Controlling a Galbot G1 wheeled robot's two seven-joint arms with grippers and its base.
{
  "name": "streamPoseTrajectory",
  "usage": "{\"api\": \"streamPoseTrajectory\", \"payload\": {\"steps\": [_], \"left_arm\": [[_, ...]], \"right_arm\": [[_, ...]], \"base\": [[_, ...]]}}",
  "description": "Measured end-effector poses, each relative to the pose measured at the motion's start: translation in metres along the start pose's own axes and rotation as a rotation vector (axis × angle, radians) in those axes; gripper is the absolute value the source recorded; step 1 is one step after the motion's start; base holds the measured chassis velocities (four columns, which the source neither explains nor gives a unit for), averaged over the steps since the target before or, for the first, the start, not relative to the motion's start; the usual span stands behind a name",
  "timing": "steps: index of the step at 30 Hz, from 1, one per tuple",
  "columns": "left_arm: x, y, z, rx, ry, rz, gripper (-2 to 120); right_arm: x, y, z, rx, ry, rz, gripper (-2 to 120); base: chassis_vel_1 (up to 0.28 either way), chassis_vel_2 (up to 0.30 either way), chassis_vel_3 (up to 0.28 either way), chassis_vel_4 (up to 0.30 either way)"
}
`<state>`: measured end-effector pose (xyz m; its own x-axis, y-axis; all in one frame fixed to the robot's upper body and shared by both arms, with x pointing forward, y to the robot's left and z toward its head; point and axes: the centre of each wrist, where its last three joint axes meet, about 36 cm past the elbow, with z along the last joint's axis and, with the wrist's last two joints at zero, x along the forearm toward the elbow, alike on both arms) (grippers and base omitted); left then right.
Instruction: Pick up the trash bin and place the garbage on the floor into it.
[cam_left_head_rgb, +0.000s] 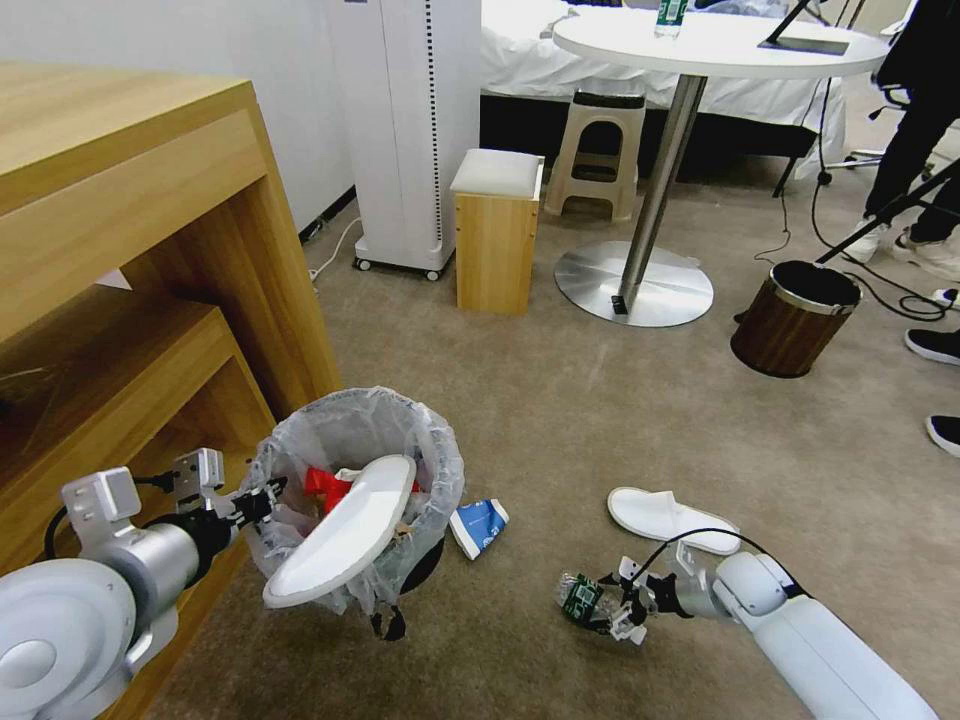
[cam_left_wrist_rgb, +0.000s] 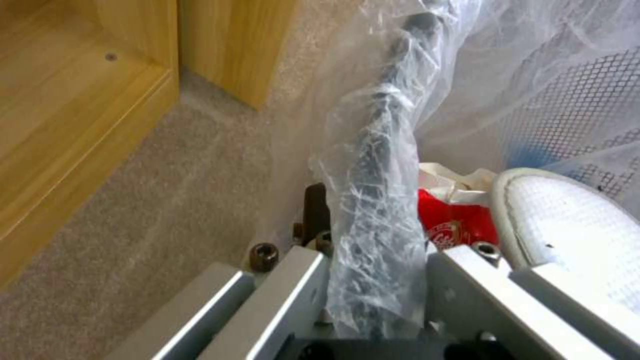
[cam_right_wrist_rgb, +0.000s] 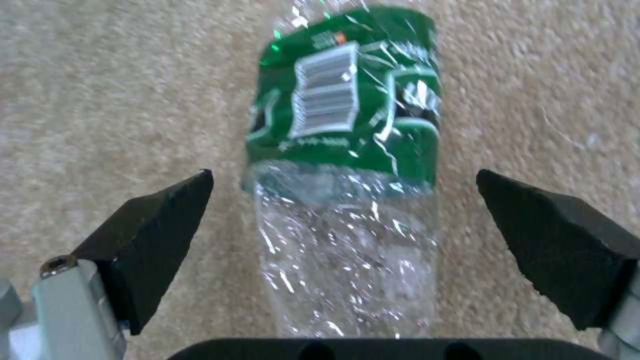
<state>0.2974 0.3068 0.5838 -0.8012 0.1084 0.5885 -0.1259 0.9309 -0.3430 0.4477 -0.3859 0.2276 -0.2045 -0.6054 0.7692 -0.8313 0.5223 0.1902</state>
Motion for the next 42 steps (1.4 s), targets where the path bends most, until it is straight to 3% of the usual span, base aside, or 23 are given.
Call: {"api": "streamPoseTrajectory", "payload": {"steps": [12,25,29,31,37,42], "left_arm": [[0.003,-0.002,0.001,-0.005,-0.005,0.008,0],[0.005,-0.003,0.001,-0.007,-0.011,0.010,0],[0.005,-0.003,0.001,-0.009,-0.013,0.008,0],[0.004,-0.003,0.001,-0.009,-0.015,0.007,0],[0.004,-0.003,0.002,-0.010,-0.014,0.007,0],[0.004,-0.003,0.002,-0.011,-0.015,0.006,0]], "right_arm": [[-0.010,0.008,0.008,-0.048,0.015,0.118,100],[-0.017,0.011,0.006,-0.049,0.001,0.121,100],[-0.018,0.012,0.002,-0.036,-0.008,0.105,92],[-0.018,0.013,0.001,-0.030,-0.013,0.095,80],[-0.017,0.013,0.001,-0.017,-0.024,0.073,64],[-0.015,0.015,-0.004,-0.005,-0.045,0.061,43]], "base": [[0.000,0.000,0.000,0.000],[0.000,0.000,0.000,0.000],[0.000,0.000,0.000,0.000],[0.000,0.000,0.000,0.000],[0.000,0.000,0.000,0.000],[0.000,0.000,0.000,0.000]]}}
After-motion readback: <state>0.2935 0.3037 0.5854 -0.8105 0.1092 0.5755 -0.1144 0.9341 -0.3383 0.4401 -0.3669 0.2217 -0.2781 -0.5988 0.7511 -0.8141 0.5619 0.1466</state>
